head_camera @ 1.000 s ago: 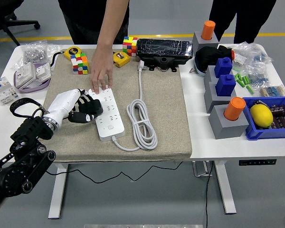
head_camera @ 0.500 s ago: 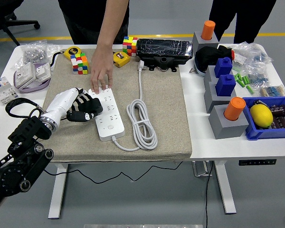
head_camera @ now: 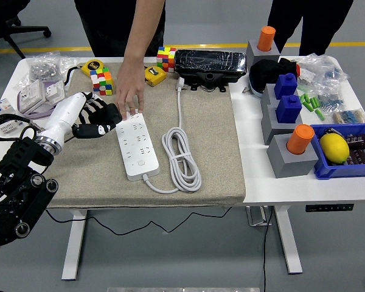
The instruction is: Pick up the plug,place it near the board,insert it into the board,press the button
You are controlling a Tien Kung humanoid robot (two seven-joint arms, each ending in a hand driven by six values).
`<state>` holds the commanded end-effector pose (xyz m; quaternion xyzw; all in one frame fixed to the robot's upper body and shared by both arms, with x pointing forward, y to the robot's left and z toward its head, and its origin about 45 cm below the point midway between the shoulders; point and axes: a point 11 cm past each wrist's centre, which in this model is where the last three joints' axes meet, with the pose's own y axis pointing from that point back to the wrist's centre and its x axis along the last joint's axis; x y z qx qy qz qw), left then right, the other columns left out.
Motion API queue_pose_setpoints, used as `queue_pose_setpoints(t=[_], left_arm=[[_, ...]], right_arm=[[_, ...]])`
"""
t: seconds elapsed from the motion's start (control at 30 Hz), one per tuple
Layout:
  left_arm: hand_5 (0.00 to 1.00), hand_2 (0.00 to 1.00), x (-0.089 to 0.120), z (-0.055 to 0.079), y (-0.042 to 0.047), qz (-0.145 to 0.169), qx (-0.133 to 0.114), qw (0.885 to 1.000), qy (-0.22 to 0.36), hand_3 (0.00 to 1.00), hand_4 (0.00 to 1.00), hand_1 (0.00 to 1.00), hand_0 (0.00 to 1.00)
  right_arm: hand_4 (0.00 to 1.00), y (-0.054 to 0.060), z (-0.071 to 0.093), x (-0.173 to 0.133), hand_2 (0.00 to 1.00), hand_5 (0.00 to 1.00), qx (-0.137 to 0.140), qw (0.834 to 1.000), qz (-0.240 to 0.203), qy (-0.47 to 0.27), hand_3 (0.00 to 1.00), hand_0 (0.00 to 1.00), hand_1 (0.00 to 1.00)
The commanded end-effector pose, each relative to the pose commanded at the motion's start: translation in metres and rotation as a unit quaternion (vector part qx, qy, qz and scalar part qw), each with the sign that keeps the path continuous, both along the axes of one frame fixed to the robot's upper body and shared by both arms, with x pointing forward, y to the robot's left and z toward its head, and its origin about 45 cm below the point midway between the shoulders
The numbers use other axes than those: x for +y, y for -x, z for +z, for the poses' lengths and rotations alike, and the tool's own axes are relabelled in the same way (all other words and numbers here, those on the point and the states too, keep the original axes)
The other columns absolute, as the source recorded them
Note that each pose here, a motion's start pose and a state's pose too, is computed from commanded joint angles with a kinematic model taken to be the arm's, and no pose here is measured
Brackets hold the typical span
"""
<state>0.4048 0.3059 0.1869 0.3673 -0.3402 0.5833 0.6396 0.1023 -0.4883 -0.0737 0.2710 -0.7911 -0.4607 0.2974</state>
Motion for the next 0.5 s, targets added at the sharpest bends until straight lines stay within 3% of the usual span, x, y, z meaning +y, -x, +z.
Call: queue_pose_setpoints(t=[0.07,0.23,0.27,0.5], left_arm=[[0.12,0.416,0.004,-0.002,0.0001,0.005,0.002,1.0,-0.01,0.485,0.761,0.369,0.249],[0.12,0.416,0.023,-0.026,0.0036,0.026,0.032,0.999,-0.022,0.485,0.761,0.369,0.249],[0.126,0.421,0.027,-0.031,0.0051,0.028,0.04,0.998,-0.025,0.486,0.757,0.413,0.267],[0.129,0.441,0.031,-0.042,0.0095,0.024,0.06,0.998,-0.022,0.487,0.748,0.438,0.285]], right_arm=[[0.998,0.0,0.0,0.0,0.751,0.998,0.0,1.0,0.0,0.0,0.791,0.822,0.761],[0.998,-0.001,0.0,0.0,0.751,0.998,-0.002,1.0,-0.001,0.0,0.791,0.822,0.761],[0.998,-0.001,0.0,0.0,0.751,0.998,-0.002,1.0,-0.001,0.0,0.791,0.821,0.761],[0.998,-0.001,0.0,0.0,0.751,0.998,-0.002,1.0,-0.001,0.0,0.791,0.822,0.762]])
